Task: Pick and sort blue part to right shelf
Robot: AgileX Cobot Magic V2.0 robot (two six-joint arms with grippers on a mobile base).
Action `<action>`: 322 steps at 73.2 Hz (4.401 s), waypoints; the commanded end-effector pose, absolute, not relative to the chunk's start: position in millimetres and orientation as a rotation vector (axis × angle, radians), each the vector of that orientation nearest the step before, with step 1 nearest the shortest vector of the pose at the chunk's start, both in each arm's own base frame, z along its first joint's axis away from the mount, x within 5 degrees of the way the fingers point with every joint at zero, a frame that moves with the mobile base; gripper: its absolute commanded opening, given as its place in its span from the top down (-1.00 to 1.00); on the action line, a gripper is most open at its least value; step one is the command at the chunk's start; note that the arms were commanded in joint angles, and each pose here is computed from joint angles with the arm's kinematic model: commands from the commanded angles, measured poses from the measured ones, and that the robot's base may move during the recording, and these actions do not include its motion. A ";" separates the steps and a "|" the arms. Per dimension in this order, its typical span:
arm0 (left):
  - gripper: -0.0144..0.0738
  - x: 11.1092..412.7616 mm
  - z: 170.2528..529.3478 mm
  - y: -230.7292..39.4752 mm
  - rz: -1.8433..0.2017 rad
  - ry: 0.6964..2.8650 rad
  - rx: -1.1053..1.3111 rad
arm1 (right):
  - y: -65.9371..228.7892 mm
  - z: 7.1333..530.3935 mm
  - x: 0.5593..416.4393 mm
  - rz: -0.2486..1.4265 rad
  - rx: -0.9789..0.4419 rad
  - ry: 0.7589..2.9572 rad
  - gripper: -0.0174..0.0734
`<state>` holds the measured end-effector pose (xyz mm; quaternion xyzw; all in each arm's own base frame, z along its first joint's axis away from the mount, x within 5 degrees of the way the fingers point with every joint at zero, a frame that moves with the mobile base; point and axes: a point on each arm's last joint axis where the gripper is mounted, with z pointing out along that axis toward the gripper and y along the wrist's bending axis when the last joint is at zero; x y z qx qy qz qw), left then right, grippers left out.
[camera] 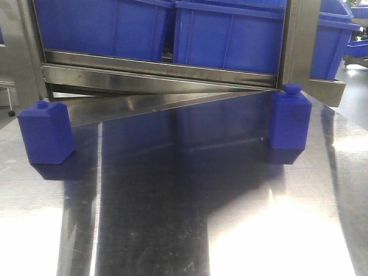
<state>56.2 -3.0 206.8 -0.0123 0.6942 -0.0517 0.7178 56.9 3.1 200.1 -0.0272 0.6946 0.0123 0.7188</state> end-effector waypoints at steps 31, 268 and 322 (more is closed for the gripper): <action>0.37 53.7 215.1 -3.8 -0.139 1.367 -0.021 | 3.4 217.3 52.9 0.027 -0.062 1.400 0.55; -0.04 348.4 266.6 -117.8 -0.377 2.841 0.273 | 3.4 217.3 52.9 0.027 -0.062 1.400 0.55; -0.04 163.5 395.6 -48.9 -0.239 1.928 0.248 | 2.9 238.3 48.3 0.083 -0.012 1.326 0.55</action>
